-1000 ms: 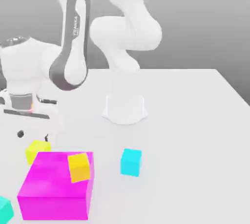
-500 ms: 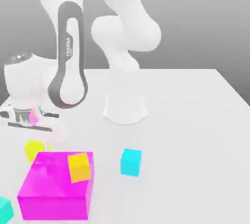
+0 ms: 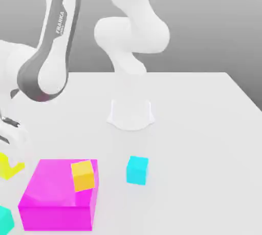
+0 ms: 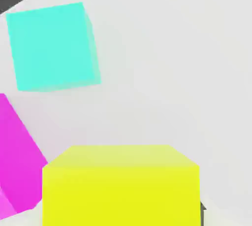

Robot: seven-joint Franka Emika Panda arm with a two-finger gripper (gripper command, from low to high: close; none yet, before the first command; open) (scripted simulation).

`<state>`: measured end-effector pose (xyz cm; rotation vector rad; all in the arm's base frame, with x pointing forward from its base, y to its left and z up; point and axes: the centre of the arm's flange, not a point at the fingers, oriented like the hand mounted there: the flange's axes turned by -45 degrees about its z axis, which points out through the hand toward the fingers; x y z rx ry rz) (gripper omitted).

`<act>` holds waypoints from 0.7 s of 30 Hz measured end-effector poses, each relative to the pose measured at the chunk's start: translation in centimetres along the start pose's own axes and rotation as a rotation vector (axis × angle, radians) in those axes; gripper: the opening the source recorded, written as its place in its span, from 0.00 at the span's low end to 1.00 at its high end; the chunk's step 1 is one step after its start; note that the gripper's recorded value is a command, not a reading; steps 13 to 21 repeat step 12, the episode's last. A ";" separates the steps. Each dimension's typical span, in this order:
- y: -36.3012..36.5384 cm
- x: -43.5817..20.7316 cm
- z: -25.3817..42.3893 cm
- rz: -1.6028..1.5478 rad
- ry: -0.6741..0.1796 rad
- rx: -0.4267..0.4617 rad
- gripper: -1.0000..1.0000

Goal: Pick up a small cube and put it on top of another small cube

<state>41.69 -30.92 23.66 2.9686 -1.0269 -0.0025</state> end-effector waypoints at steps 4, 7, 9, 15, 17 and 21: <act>-3.0 3.8 -1.4 0.131 0.001 0.003 0.00; -4.1 5.0 1.2 0.170 0.002 0.003 0.00; -4.2 5.1 3.9 0.175 0.002 0.003 1.00; -4.2 5.1 3.9 0.175 0.002 0.003 1.00; -4.2 5.1 3.9 0.175 0.002 0.003 1.00; -4.2 5.1 3.9 0.175 0.002 0.003 1.00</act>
